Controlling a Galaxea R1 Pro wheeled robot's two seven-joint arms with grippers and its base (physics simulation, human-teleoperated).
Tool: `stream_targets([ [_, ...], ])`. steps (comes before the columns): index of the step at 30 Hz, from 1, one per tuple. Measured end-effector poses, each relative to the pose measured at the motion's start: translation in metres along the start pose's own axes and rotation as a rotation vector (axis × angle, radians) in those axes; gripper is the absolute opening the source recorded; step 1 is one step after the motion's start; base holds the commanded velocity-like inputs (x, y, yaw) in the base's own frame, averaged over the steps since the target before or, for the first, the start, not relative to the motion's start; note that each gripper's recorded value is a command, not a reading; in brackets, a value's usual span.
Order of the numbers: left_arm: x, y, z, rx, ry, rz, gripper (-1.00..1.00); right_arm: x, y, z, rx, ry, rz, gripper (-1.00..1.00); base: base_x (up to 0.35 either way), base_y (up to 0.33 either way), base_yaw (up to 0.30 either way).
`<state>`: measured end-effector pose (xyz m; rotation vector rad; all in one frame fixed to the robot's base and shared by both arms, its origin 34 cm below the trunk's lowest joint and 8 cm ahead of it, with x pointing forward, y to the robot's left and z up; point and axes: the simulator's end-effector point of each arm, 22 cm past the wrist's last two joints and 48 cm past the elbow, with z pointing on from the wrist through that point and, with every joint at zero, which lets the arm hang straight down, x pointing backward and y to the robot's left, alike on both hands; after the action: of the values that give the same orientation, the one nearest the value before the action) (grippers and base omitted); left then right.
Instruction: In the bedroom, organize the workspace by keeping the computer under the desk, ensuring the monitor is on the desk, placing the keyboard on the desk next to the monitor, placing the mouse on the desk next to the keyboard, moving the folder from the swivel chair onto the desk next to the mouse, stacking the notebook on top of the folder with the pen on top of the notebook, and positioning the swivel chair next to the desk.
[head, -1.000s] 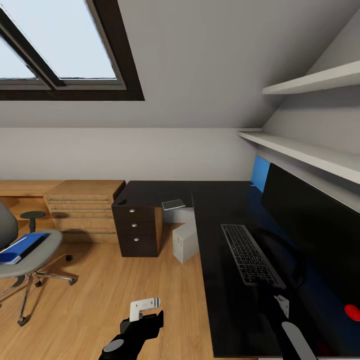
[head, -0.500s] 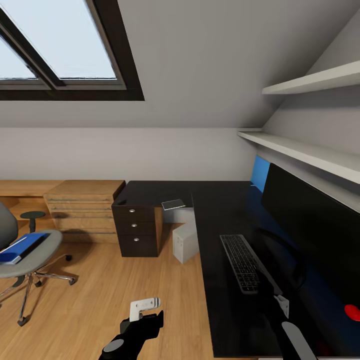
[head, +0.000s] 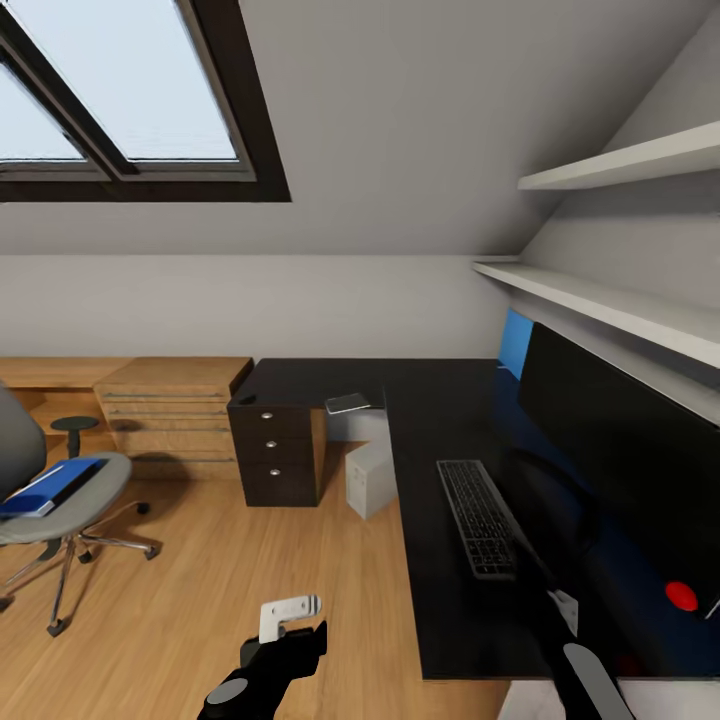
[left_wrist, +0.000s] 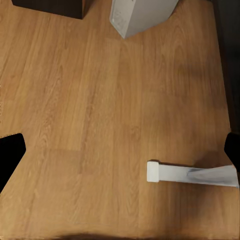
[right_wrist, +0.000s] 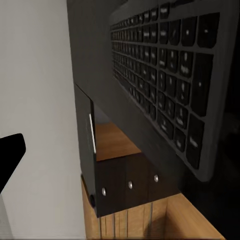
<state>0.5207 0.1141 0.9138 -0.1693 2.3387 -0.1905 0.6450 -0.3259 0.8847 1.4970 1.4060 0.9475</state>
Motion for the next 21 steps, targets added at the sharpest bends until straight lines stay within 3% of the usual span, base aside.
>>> stream_targets([
  [16, 0.0, 0.0, 0.0, 0.0, 0.0, -0.001, 1.0, 0.001, 0.0, 0.0, 0.0, 0.003, -0.003, 1.0, -0.335, 0.0, 0.0],
  [21, 0.001, 0.003, 0.001, -0.007, 0.002, -0.002, 1.0, 0.019, -0.001, 0.001, 0.006, 0.042, -0.03, 1.0, -0.335, 0.0, 0.0],
])
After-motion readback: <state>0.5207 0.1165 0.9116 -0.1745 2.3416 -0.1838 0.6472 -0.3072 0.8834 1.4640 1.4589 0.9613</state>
